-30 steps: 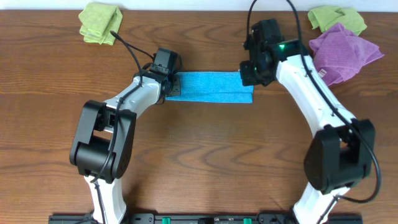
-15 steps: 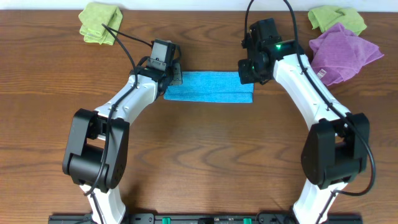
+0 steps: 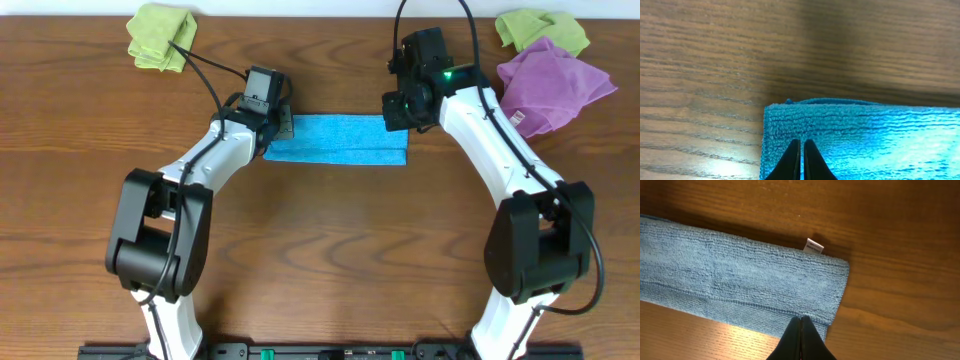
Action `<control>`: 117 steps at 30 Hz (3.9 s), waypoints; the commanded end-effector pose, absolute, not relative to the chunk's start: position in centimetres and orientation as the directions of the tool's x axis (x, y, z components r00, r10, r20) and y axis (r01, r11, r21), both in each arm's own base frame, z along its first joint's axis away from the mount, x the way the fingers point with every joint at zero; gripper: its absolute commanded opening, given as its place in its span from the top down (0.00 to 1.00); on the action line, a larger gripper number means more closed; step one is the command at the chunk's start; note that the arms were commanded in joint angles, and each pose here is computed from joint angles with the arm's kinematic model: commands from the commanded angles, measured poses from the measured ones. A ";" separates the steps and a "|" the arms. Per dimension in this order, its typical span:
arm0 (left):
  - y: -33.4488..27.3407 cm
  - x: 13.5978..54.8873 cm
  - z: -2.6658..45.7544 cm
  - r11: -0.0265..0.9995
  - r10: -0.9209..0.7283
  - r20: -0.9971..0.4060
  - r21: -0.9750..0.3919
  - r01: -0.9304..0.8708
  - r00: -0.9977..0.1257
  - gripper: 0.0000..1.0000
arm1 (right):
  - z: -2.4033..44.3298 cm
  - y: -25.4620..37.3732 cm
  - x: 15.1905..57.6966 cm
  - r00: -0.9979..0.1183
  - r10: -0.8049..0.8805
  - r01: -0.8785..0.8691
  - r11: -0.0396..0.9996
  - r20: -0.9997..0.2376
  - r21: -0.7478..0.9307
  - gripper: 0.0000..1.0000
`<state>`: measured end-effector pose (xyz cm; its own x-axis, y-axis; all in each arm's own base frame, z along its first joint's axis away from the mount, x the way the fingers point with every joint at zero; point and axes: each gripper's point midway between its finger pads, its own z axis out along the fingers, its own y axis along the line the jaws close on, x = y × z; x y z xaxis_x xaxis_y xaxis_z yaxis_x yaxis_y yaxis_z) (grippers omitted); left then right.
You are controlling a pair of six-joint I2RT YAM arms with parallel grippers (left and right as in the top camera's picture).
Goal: Fold the cloth
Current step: 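Press the folded blue cloth ends with both grippers, then rotate the right gripper sideways and grasp the strip's right end, then fold the strip's right end over toward the left gripper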
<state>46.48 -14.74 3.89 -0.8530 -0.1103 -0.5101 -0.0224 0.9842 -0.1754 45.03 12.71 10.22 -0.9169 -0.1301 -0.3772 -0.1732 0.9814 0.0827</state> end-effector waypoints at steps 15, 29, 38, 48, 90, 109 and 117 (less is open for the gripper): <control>-14.8 44.9 -1.4 0.990 -0.090 -0.401 -0.136 -0.038 -0.912 0.94 | 10.2 9.2 45.4 -0.937 -0.052 -0.141 0.960 -0.345 0.240 0.98; -14.7 44.5 -1.6 0.991 -0.088 -0.385 -0.131 -0.040 -0.919 0.95 | 14.0 4.9 43.8 -0.927 0.079 -0.254 0.585 -0.366 0.771 0.01; -14.9 44.3 -1.7 0.989 -0.086 -0.375 -0.144 -0.034 -0.923 0.94 | 10.3 6.6 42.7 -0.969 0.071 -0.180 0.456 -0.237 0.872 0.01; -14.8 44.0 -1.8 0.990 -0.085 -0.362 -0.139 -0.036 -0.928 0.95 | 6.6 7.0 42.7 -0.984 0.056 -0.127 0.459 -0.171 0.879 0.01; -14.7 43.7 -2.0 0.988 -0.107 -0.344 -0.143 -0.061 -0.933 0.94 | 1.3 12.3 44.9 -0.996 -0.004 -0.069 0.683 -0.091 0.727 0.98; -18.0 42.8 -1.8 0.967 -0.169 -0.309 -0.235 -0.097 -0.936 0.94 | 8.4 21.1 45.5 -0.946 -0.246 -0.320 0.806 -0.209 0.498 0.99; -19.4 42.2 -1.7 0.973 -0.133 -0.319 -0.222 -0.062 -0.938 0.94 | 9.2 21.8 45.5 -0.935 -0.276 -0.349 0.827 -0.223 0.440 0.99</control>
<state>43.51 -18.94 0.21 -0.9142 -0.1418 -0.3796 -0.0592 0.9734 -0.2213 44.55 22.21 7.32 -0.9390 -0.2927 -0.1808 -0.3439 0.8126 0.4705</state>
